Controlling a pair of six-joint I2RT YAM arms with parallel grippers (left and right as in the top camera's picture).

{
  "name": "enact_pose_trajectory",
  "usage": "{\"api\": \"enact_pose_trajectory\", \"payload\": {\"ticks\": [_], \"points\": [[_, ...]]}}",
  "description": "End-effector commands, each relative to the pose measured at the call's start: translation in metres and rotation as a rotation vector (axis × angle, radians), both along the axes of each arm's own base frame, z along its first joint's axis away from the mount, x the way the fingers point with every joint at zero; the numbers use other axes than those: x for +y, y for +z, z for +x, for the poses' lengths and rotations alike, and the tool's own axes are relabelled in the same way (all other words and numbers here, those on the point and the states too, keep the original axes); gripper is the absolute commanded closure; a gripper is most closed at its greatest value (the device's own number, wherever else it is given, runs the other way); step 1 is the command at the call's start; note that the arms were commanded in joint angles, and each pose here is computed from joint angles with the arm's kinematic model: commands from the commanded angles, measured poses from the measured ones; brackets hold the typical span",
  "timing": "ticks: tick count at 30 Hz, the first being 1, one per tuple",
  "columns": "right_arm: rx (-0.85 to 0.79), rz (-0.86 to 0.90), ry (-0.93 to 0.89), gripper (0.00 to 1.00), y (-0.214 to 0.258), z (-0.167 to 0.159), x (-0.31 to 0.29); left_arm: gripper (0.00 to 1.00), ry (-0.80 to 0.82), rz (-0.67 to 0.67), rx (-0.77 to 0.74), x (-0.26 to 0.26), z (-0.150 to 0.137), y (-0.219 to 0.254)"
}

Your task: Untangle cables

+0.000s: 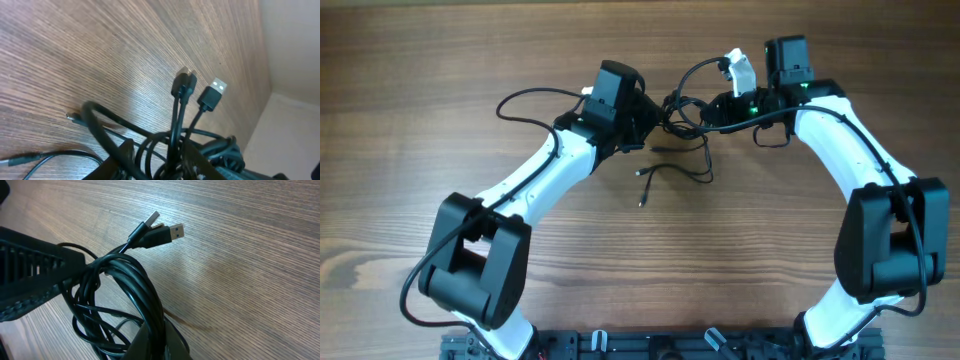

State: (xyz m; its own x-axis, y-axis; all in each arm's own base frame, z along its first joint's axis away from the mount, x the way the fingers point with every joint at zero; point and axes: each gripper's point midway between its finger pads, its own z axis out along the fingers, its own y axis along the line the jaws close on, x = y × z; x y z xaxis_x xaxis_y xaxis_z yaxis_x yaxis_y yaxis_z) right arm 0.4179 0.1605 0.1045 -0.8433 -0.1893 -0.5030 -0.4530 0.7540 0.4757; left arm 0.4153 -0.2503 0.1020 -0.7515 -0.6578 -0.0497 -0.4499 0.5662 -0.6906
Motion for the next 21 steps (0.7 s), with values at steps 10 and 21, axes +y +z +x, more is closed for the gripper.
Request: {"api": "enact_pose_trajectory", "payload": {"ticks": [10,21], "points": [[-0.001,0.004,-0.006,0.96,0.003,0.0,0.002,0.74,0.227,-0.223,0.283,-0.017,-0.014,-0.012],[0.049,0.014,-0.089,0.95,0.001,0.004,0.0,0.96,0.343,-0.391,0.293,-0.027,0.005,0.009]]}}
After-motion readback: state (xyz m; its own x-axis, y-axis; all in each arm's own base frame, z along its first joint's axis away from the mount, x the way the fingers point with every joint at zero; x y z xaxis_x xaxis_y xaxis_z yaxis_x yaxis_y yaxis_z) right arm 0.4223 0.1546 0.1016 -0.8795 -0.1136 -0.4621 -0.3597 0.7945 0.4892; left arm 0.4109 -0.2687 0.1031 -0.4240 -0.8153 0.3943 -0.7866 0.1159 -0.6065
